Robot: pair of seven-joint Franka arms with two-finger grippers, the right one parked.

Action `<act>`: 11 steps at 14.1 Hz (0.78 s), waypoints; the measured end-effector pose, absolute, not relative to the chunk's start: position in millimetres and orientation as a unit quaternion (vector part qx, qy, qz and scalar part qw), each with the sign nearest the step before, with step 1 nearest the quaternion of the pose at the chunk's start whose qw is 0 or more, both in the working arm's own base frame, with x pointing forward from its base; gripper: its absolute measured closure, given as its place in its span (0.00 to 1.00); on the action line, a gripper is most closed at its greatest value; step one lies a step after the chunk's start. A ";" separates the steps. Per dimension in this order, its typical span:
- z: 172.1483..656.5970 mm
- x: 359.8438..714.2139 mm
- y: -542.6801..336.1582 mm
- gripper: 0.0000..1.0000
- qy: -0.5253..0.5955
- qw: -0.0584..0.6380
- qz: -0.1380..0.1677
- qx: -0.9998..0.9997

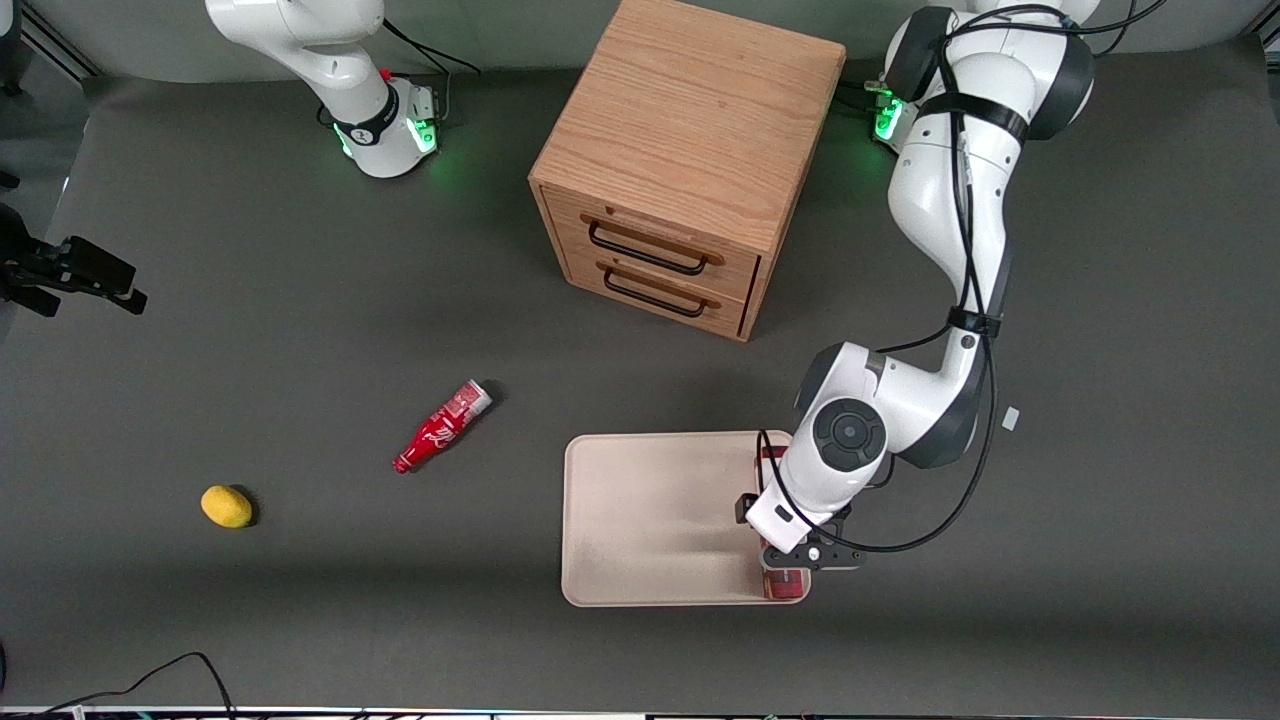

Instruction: Place red cookie box on tray

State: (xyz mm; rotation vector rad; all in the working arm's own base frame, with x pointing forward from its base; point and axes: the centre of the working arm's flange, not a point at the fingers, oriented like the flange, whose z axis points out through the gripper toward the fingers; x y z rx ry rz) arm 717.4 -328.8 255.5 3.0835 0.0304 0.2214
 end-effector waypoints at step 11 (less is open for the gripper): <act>358.1 697.4 -319.6 0.00 0.035 -0.007 0.005 0.999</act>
